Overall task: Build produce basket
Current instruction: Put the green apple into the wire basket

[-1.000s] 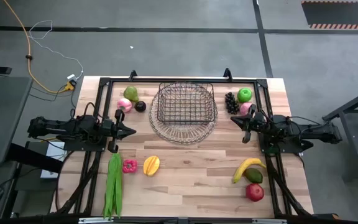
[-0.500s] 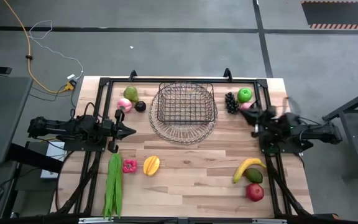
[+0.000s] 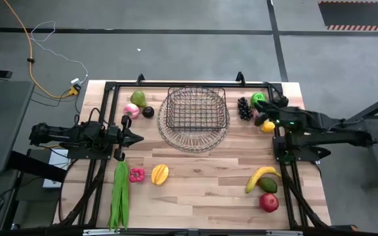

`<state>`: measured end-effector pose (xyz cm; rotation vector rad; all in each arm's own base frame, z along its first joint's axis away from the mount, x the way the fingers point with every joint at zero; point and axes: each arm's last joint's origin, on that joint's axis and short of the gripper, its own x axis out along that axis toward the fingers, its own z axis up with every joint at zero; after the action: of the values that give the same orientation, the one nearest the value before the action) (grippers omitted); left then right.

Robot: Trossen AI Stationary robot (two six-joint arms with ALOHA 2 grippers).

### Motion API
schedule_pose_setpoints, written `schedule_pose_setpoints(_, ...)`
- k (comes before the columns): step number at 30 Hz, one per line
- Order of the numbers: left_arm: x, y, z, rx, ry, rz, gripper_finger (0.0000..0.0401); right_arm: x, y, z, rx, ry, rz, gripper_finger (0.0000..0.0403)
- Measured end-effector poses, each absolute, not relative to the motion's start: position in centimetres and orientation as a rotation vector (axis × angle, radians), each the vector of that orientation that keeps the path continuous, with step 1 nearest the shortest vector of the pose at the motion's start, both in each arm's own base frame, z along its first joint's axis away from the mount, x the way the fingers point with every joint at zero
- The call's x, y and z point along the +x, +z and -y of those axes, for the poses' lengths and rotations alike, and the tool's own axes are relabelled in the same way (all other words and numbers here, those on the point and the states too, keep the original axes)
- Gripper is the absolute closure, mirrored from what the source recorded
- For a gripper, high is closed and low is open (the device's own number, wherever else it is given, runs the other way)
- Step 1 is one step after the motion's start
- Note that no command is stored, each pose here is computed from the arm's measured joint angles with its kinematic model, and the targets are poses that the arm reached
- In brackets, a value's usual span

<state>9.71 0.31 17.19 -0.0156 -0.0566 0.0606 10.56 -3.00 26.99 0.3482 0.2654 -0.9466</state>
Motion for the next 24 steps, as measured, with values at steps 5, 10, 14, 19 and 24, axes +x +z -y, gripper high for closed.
schedule_pose_setpoints(5,9.7,17.2,-0.3,-0.016,0.061,0.056,0.0400,11.9,26.8,5.3,0.435,-1.222,-0.424,0.0223)
schedule_pose_setpoints(10,9.7,17.2,-0.3,-0.015,0.061,0.056,0.0400,12.6,26.0,9.1,0.565,-1.356,-0.617,0.0208)
schedule_pose_setpoints(14,9.7,17.2,-0.3,-0.015,0.061,0.056,0.0400,12.6,25.2,12.3,0.629,-1.455,-0.707,0.0218)
schedule_pose_setpoints(19,9.7,17.2,-0.3,-0.016,0.061,0.056,0.0400,12.6,23.3,15.0,0.696,-1.501,-0.818,0.0239)
schedule_pose_setpoints(24,9.7,17.2,-0.3,-0.016,0.061,0.056,0.0400,13.5,21.9,16.6,0.732,-1.483,-0.832,0.0262)
